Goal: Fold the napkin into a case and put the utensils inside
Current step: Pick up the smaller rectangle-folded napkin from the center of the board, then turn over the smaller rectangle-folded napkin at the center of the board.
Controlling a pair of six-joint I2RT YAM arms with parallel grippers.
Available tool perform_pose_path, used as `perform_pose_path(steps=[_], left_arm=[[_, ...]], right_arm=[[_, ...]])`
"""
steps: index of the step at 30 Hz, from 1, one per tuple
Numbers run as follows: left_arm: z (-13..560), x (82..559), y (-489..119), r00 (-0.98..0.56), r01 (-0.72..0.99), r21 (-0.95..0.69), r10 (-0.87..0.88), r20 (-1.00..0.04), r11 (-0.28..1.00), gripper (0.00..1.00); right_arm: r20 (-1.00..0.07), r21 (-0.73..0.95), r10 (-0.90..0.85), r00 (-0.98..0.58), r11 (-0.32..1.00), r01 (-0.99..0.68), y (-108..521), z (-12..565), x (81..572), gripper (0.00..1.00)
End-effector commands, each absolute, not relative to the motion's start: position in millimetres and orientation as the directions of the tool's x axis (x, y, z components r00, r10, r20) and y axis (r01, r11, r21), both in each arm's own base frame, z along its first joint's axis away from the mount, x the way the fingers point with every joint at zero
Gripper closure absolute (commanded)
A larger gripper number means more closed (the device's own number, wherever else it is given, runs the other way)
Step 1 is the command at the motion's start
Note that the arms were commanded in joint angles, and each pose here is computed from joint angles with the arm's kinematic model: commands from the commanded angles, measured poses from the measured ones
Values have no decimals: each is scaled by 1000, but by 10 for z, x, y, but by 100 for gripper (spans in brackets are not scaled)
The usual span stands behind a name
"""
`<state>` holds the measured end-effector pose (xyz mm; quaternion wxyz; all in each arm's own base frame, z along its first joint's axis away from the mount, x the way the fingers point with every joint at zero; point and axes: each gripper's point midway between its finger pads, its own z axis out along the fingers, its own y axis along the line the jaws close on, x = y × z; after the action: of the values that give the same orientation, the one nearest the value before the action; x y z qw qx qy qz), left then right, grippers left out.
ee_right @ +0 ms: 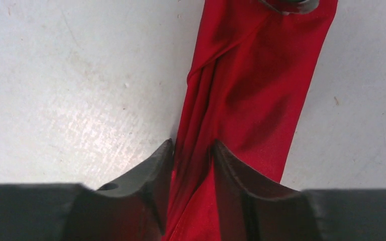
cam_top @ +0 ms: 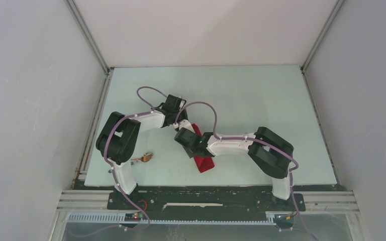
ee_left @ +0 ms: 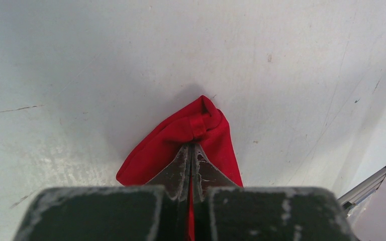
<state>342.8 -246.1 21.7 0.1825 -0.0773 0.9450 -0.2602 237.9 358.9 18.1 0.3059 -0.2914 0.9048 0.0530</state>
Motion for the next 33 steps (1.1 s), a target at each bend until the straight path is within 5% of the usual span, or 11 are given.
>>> perform_pose_path(steps=[1,6,12,16,24,33], left_arm=[[60,3347,-2319,-924,-60,-470,-227,-308,880,100],[286,3415,-2377,-908,-16,-519,-229,-350,855,95],[1085,3394,-2098,-842,9,-587,-311,-441,809,61],[1657,3329,-1684,-752,4,-571,-373,-543,821,49],[1944,2994,-1339,-670,-21,-557,-425,-609,830,43],[1768,2726,-1369,-711,-25,-587,-427,-558,809,44]], right_arm=[[-507,-177,-539,-673,829,-530,3352,-129,2284,66],[-553,-169,-520,-652,835,-523,3380,-19,2311,100],[-613,-64,-462,-641,838,-542,3510,241,2294,100],[-647,107,-379,-662,814,-570,3649,467,2240,100],[-629,517,-171,-758,636,-573,3936,991,2136,100],[-432,846,20,-902,357,-397,3921,1198,2177,100]])
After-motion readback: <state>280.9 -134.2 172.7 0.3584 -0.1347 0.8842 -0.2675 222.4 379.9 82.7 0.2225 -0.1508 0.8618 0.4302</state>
